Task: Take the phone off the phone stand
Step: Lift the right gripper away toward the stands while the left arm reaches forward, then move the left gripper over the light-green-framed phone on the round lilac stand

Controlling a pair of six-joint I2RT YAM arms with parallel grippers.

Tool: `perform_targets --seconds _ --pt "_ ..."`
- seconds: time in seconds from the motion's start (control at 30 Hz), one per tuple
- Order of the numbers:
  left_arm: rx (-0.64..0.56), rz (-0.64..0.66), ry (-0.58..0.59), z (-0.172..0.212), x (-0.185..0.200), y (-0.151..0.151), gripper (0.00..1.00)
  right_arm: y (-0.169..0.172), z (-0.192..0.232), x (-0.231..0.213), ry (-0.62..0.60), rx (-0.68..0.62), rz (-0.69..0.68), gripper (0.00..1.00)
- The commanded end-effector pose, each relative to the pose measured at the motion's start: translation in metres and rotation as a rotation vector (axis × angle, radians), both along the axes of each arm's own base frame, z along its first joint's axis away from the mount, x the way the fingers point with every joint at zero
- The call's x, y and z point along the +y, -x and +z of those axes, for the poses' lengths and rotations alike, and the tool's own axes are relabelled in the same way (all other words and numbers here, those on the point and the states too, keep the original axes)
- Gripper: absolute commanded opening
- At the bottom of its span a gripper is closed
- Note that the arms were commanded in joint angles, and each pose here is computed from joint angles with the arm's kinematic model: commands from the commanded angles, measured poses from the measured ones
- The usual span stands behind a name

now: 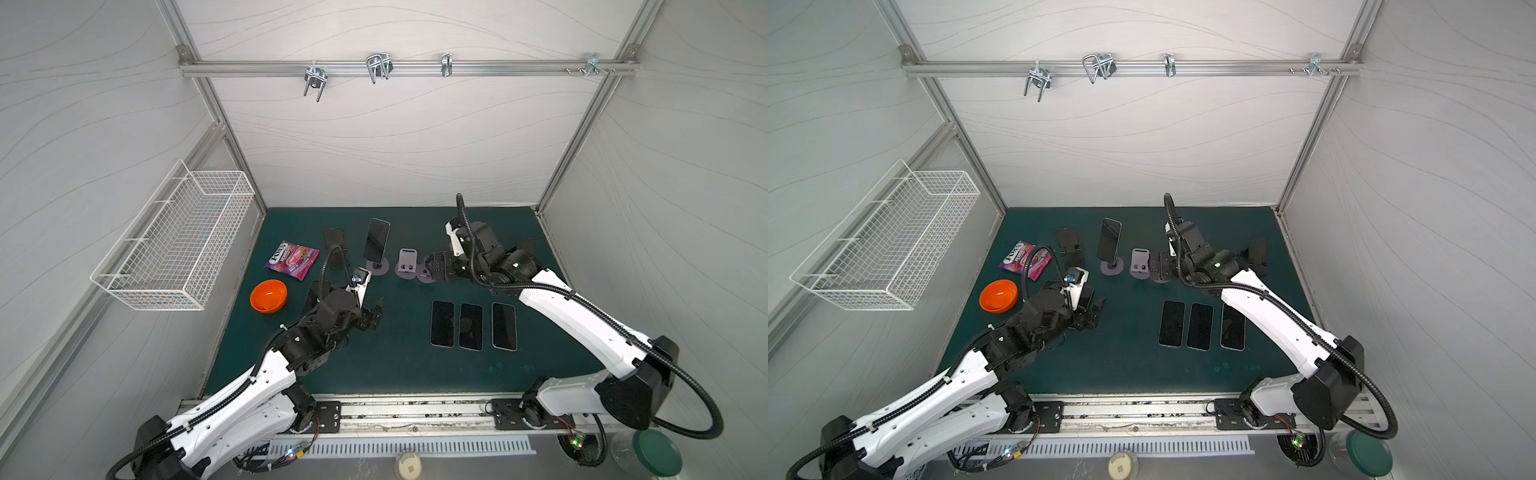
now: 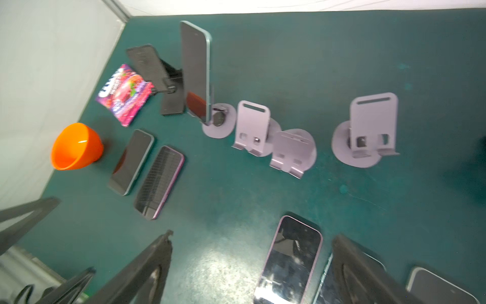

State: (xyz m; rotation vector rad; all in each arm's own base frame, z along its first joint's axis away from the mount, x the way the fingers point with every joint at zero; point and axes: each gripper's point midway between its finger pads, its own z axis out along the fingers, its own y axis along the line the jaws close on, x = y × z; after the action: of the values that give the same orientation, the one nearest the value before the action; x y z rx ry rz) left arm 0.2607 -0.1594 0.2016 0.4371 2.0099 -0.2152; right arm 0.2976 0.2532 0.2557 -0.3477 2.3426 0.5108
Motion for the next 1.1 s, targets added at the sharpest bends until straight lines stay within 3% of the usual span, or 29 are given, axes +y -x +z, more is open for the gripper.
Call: perform_targets --seconds 0.0,0.47,0.83,1.07 --pt "-0.081 -0.021 0.075 0.043 -0.007 -0.018 0.99 0.0 0.02 0.014 -0.072 -0.019 0.067 0.96" --pt "-0.072 0.053 0.063 0.062 0.017 -0.079 0.99 0.013 0.07 0.026 -0.225 -0.041 0.155 0.87" --pt "-0.058 0.101 0.11 0.054 0.037 -0.119 0.99 0.016 0.069 0.05 -0.274 -0.023 0.269 0.84" --pt "-0.067 0.069 0.073 0.047 0.034 -0.139 0.99 0.011 0.052 0.057 -0.252 0.025 0.259 0.84"
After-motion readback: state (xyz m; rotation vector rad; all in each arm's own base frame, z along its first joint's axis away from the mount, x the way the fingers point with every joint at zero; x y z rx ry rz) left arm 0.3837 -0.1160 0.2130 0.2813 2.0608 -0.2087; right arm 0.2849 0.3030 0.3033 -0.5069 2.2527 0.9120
